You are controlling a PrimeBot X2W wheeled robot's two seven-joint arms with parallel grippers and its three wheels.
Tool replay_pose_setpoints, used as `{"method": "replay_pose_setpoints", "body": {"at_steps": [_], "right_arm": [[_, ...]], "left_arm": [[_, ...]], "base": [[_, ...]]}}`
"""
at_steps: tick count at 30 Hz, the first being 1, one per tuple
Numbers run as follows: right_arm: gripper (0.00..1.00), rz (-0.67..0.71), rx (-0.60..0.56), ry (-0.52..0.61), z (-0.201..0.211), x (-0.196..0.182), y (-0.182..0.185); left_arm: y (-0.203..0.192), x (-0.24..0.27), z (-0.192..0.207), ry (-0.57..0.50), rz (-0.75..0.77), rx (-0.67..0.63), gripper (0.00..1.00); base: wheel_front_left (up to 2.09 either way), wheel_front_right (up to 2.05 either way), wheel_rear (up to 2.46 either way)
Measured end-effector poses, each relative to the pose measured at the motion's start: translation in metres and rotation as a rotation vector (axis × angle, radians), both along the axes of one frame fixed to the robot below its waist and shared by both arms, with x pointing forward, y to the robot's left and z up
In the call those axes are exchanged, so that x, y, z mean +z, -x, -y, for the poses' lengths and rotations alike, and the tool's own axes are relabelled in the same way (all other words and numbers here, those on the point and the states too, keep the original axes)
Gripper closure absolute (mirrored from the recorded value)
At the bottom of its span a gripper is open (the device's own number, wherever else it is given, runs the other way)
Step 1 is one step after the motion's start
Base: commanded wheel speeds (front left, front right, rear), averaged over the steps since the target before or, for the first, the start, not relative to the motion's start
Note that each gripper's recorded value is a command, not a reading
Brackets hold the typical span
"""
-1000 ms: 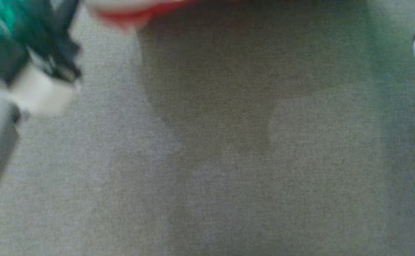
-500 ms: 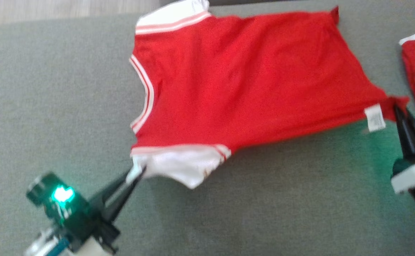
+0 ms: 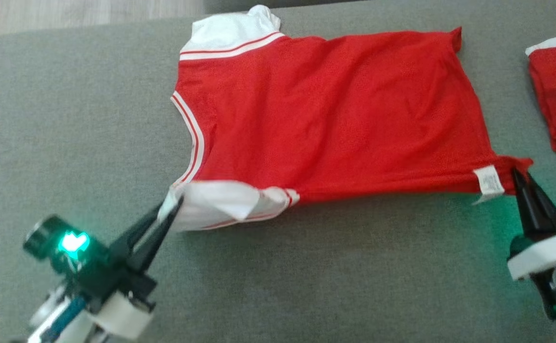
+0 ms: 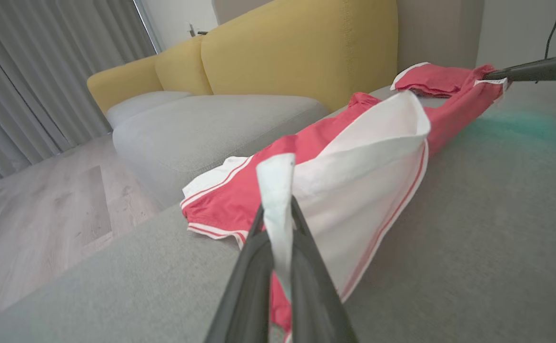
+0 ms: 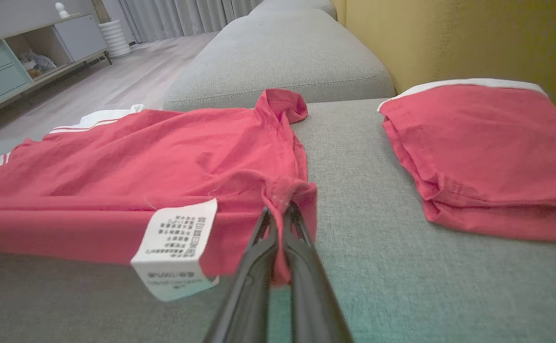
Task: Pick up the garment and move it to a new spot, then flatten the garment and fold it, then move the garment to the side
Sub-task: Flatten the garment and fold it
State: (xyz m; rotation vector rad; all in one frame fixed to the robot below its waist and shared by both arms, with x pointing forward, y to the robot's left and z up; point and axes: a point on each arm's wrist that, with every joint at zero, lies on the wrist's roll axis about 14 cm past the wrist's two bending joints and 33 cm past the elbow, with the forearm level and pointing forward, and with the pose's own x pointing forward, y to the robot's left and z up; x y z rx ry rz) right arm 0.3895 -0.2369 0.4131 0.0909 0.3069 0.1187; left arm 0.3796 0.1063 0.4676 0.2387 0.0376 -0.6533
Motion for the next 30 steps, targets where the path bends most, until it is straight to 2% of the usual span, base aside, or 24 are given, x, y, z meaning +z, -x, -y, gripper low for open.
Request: {"method": "replay_pose_setpoints", "body": {"at_steps": [10, 17, 20, 22, 23, 24, 30], "right_arm": [[1.0, 0.013, 0.004, 0.043, 0.001, -0.003, -0.049], [1.0, -0.013, 0.046, 0.059, -0.012, -0.017, -0.076], [1.0, -0.032, 0.052, 0.063, -0.013, -0.025, -0.083], [1.0, -0.044, 0.063, 0.066, -0.016, -0.031, -0.087], [0.82, -0.046, 0.07, 0.066, -0.019, -0.033, -0.089], [0.0, -0.036, 0.066, 0.058, -0.019, -0.033, -0.092], [0.0, 0.029, 0.027, 0.045, -0.012, -0.018, -0.099]], "left_arm": [[-0.063, 0.002, 0.01, -0.12, 0.096, -0.069, 1.0], [-0.094, -0.011, 0.018, -0.197, 0.099, -0.125, 1.0], [-0.11, -0.015, 0.012, -0.227, 0.103, -0.108, 1.0], [-0.119, -0.014, 0.012, -0.234, 0.115, -0.101, 0.96], [-0.122, -0.012, 0.012, -0.227, 0.123, -0.089, 0.75], [-0.128, -0.009, 0.011, -0.21, 0.136, -0.049, 0.0], [-0.126, -0.005, 0.001, -0.167, 0.141, 0.062, 0.0]], "base": [[0.0, 0.0, 0.0], [0.0, 0.0, 0.0], [0.0, 0.0, 0.0], [0.0, 0.0, 0.0], [0.0, 0.0, 0.0], [0.0, 0.0, 0.0], [0.0, 0.0, 0.0]]}}
